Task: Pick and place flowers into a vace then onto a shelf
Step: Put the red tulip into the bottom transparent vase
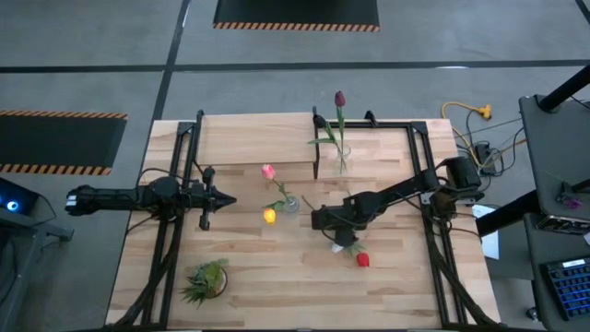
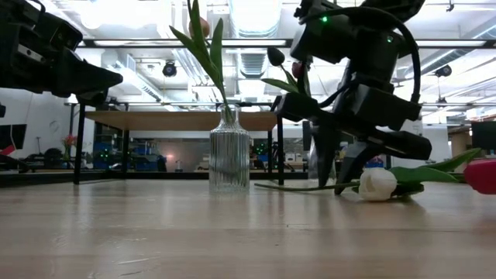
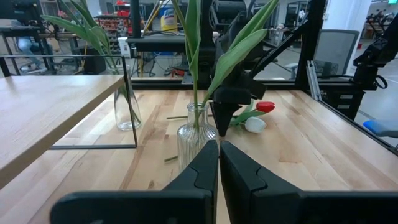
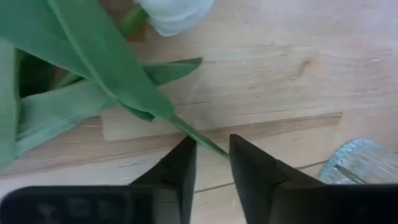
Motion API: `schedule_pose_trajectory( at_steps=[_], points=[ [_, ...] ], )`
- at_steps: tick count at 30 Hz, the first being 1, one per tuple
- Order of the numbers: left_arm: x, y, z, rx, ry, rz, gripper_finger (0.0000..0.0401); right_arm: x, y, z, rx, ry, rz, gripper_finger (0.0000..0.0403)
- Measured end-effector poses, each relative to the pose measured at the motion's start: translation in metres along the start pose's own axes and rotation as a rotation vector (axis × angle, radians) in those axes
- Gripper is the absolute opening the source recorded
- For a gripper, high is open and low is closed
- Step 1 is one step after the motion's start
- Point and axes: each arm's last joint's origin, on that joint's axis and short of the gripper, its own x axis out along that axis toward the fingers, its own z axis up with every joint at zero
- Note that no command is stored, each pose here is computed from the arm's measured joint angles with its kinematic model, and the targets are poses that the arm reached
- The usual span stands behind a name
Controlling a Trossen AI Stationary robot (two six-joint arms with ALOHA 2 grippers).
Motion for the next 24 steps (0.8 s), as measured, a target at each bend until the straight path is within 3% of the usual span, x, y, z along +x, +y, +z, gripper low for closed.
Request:
schedule_pose_trajectory(
  at_steps=[8,17,24],
  points=[
    [0.000,0.000,0.000,0.000,0.000,0.000,0.0000,0.001,0.000,0.000,0.084,-0.004,-0.001,0.0013],
    [0.000,0.000,0.000,0.000,0.000,0.000,0.0000,-0.001,0.000,0.000,0.139,0.003,-0.010,0.0009],
    [0.000,0.000,0.000,0.000,0.000,0.000,0.0000,-0.012,-0.003,-0.001,0.249,-0.009,-0.046,0.0009]
  ],
)
